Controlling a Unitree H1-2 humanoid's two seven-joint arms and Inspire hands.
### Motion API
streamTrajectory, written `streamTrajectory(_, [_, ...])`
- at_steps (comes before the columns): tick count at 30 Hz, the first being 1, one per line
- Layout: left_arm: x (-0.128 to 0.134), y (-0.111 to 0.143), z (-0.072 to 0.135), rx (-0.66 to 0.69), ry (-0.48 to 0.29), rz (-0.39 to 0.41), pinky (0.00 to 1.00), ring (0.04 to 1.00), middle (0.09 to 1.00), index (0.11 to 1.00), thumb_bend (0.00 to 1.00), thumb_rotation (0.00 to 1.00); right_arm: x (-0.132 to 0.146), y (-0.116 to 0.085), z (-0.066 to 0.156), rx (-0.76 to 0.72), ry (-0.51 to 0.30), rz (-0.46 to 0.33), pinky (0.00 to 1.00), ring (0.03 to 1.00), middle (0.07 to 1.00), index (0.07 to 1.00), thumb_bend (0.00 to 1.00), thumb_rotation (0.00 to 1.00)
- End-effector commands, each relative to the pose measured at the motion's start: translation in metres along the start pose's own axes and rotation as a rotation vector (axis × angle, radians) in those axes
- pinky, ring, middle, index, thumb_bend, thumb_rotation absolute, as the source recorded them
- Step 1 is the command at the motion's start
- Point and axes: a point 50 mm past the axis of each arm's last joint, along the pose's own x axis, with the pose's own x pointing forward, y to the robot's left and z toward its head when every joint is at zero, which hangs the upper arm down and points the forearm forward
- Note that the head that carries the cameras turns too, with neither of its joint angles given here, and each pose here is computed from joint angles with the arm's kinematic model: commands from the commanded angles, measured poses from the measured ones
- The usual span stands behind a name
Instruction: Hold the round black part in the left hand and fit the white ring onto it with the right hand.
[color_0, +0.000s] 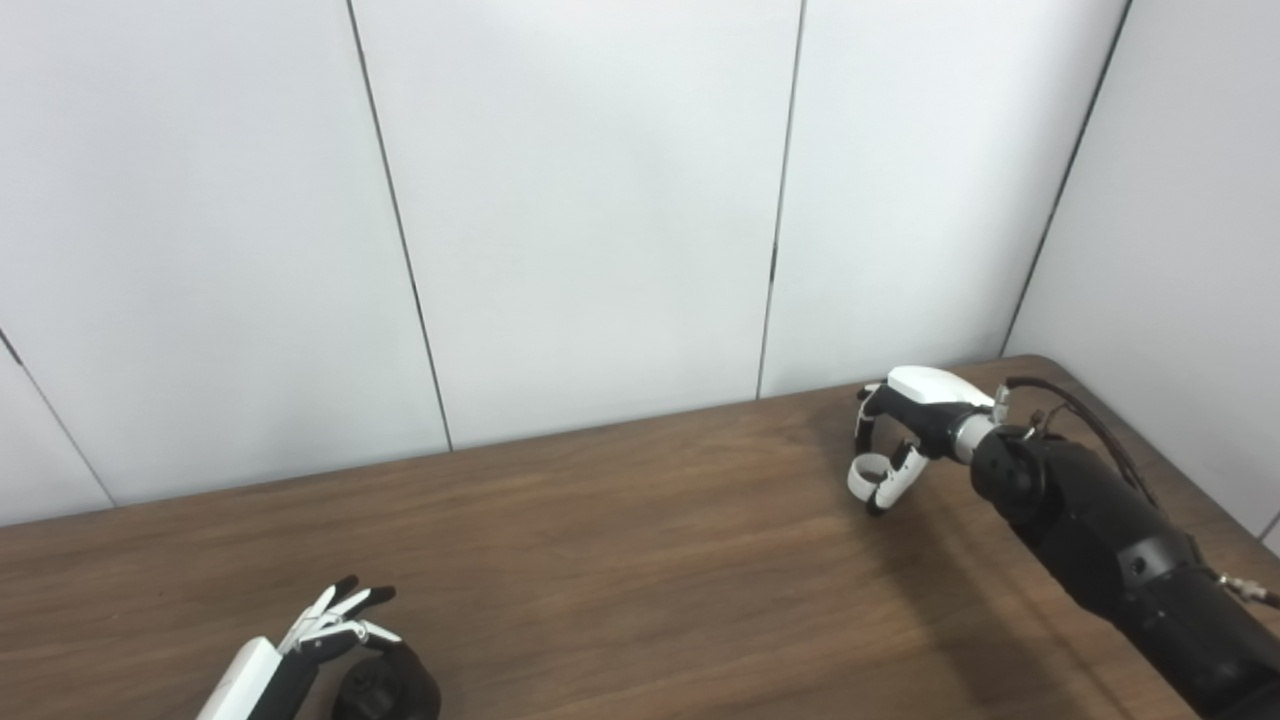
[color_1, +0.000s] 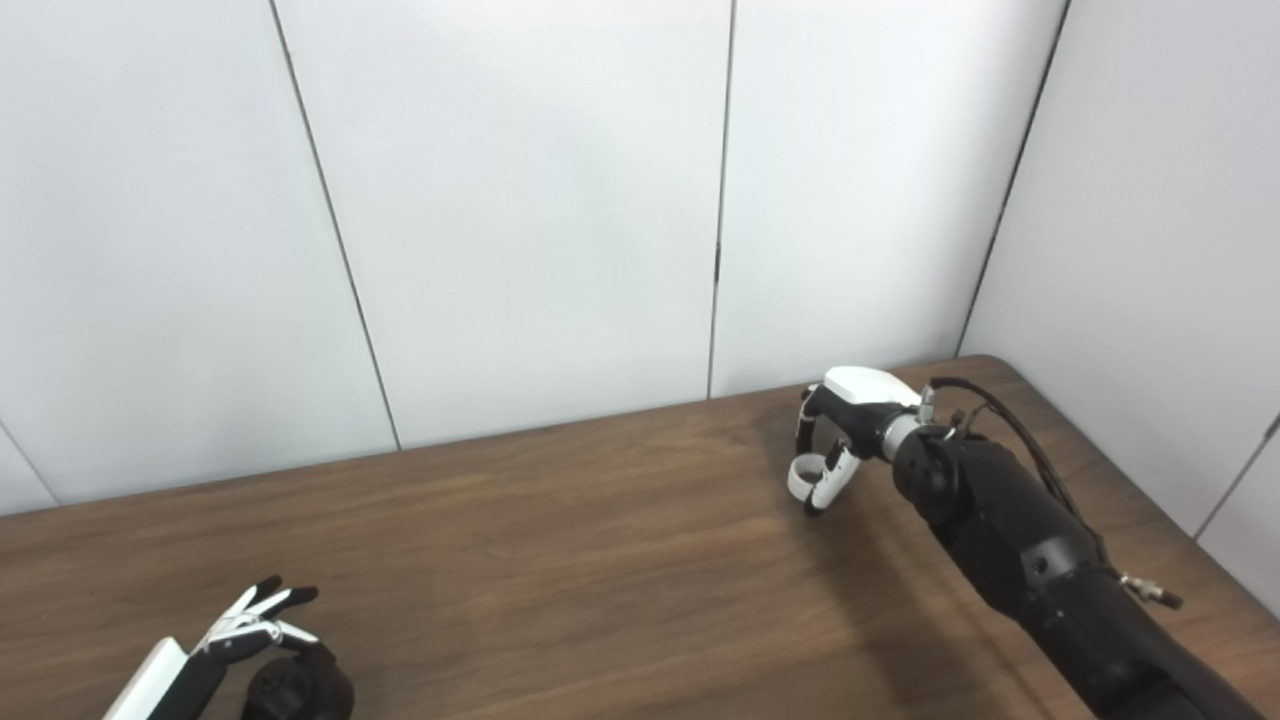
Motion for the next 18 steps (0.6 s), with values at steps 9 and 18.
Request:
streamTrajectory(9, [0.008, 0.012, 0.010, 0.021, -0.059, 0.035, 1.00, 1.000, 0.898, 0.481, 0.51, 0.04, -0.002, -0.033, -0.006, -0.016, -0.007, -0.089, 0.88, 0.985, 0.922, 0.482, 0.52, 0.12])
streamTrajectory(18, [0.016, 0.004, 0.001, 0.029, -0.040, 0.008, 1.00, 1.000, 0.895, 0.482, 0.51, 0.04, -0.017, -0.058, 0.029, 0.002, -0.126, -0.140, 0.91, 1.000, 0.916, 0.479, 0.52, 0.12])
